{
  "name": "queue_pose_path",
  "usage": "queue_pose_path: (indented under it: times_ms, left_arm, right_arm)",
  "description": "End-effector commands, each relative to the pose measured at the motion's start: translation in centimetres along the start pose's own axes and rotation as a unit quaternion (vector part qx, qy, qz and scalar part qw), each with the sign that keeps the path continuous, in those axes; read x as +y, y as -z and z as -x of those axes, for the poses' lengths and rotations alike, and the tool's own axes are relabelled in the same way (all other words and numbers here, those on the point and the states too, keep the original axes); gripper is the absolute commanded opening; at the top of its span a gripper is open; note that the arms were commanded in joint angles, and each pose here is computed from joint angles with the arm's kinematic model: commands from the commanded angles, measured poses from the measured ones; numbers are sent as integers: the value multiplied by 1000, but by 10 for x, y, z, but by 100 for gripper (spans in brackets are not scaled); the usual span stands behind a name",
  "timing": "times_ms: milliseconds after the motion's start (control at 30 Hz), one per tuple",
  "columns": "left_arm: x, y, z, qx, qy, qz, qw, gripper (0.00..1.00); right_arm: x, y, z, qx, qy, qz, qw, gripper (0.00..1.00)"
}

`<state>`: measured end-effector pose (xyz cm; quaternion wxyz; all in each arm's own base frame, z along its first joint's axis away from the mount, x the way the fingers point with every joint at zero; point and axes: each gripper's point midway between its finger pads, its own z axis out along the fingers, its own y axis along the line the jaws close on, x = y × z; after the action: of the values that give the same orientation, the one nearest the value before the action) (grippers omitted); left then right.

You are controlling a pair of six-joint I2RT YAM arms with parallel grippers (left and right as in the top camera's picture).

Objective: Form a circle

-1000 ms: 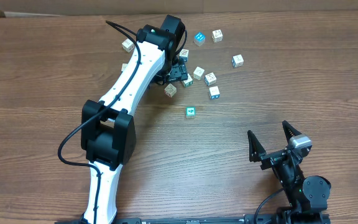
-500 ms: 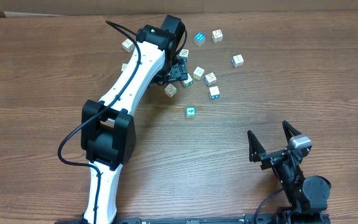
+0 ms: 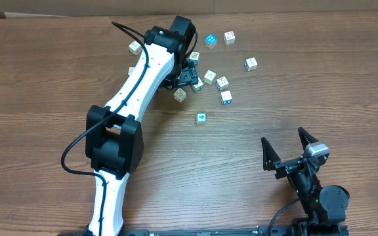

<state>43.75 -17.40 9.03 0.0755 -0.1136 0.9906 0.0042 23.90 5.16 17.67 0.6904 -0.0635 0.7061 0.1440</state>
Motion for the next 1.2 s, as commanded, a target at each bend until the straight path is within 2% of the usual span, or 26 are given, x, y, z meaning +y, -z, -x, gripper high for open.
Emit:
queue_pose_path:
  times_ms: [0,800,933,1067,1100,1133,1167]
  left_arm:
    - [-3,2,4,-4,-3,-4,1000,100]
    - [-3,2,4,-4,-3,-4,1000,100]
    - [-22,5,31,-58,12,-45,997,99]
    - [-27,6,39,-77,8,-52,996,100]
    - [-27,6,39,-77,-6,-52,996,96]
    - [-28,6,38,-75,-26,-55,995,87]
    - [-31,7,39,-76,-48,-62,994,59]
  right_arm:
    - [-2,0,-1,-2,3,-5,1000,100]
    - [-2,0,-1,-2,3,-5,1000,100]
    - [-2,0,-2,-2,3,-5,1000,100]
    - [-2,0,-1,-2,3,-5,1000,100]
    - [-2,0,-1,-2,3,-5,1000,100]
    - [-2,0,-2,-2,3,-5,1000,100]
    - [-2,0,-1,-2,3,-5,1000,100]
